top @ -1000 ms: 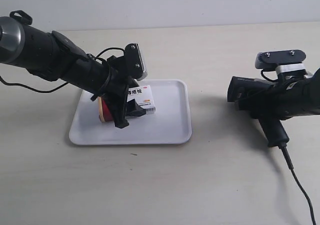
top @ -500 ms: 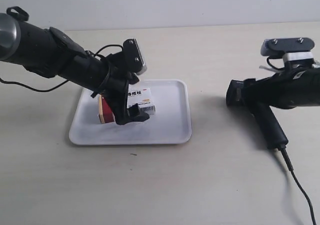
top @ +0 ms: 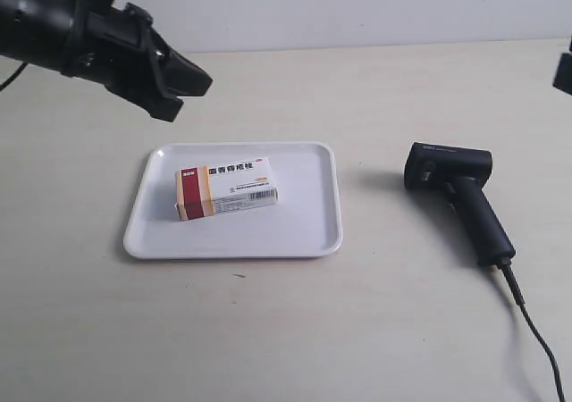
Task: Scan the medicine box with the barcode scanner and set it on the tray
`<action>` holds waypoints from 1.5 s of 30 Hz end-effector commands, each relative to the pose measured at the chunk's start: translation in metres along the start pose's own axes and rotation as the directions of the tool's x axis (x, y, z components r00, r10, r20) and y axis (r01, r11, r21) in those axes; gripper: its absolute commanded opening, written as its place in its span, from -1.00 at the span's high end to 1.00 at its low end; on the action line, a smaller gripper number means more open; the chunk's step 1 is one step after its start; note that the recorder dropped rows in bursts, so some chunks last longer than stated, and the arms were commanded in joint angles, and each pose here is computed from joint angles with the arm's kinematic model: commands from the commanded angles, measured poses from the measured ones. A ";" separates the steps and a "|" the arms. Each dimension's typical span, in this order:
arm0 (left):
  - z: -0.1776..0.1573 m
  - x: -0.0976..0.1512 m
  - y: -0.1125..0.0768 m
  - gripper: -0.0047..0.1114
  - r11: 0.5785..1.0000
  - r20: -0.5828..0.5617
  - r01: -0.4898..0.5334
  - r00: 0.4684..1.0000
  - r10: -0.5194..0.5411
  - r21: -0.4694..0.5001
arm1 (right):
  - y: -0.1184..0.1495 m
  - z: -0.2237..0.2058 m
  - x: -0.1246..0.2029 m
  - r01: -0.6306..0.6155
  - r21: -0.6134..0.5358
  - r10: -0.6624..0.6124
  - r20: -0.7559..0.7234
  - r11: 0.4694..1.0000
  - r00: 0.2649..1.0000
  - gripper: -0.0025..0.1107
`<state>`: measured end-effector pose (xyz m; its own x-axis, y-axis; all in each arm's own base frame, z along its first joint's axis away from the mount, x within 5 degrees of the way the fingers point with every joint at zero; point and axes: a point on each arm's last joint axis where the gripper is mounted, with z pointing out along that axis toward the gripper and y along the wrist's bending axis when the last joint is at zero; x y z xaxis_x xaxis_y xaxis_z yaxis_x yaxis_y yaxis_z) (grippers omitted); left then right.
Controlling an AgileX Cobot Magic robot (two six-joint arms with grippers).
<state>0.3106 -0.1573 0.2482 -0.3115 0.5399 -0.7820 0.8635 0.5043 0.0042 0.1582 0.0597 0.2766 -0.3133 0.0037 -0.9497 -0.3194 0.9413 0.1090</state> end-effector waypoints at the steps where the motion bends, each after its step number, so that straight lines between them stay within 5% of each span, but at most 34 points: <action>1: -0.016 0.009 -0.011 0.85 0.996 0.117 0.090 0.989 -0.090 0.007 | -0.003 -0.024 0.014 -0.055 0.000 0.055 0.063 0.998 0.996 0.95; 22: -0.107 0.072 -0.114 0.85 0.998 0.353 0.050 0.935 -0.030 -0.046 | -0.002 -0.042 0.007 -0.101 -0.024 0.103 0.153 0.995 0.983 0.95; 30: -0.122 0.078 -0.127 0.85 0.994 0.363 -0.053 0.928 0.084 -0.094 | -0.002 -0.042 0.007 -0.103 -0.026 0.105 0.147 0.994 0.983 0.95; 39: -0.133 0.100 -0.127 0.85 0.964 0.338 0.028 0.939 0.066 -0.264 | -0.002 -0.042 0.007 -0.101 -0.025 0.104 0.153 0.995 0.983 0.95; 45: -0.160 0.134 -0.139 0.85 0.867 0.434 0.130 0.894 0.108 -0.482 | -0.002 -0.042 0.007 -0.103 -0.025 0.105 0.153 0.994 0.983 0.95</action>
<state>0.0945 -0.0608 0.2464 -0.0299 0.2948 -0.9551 0.6206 0.7545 0.2134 0.1191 0.0450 0.2824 -0.2117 0.1520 -0.9654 -0.3146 0.9246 0.2146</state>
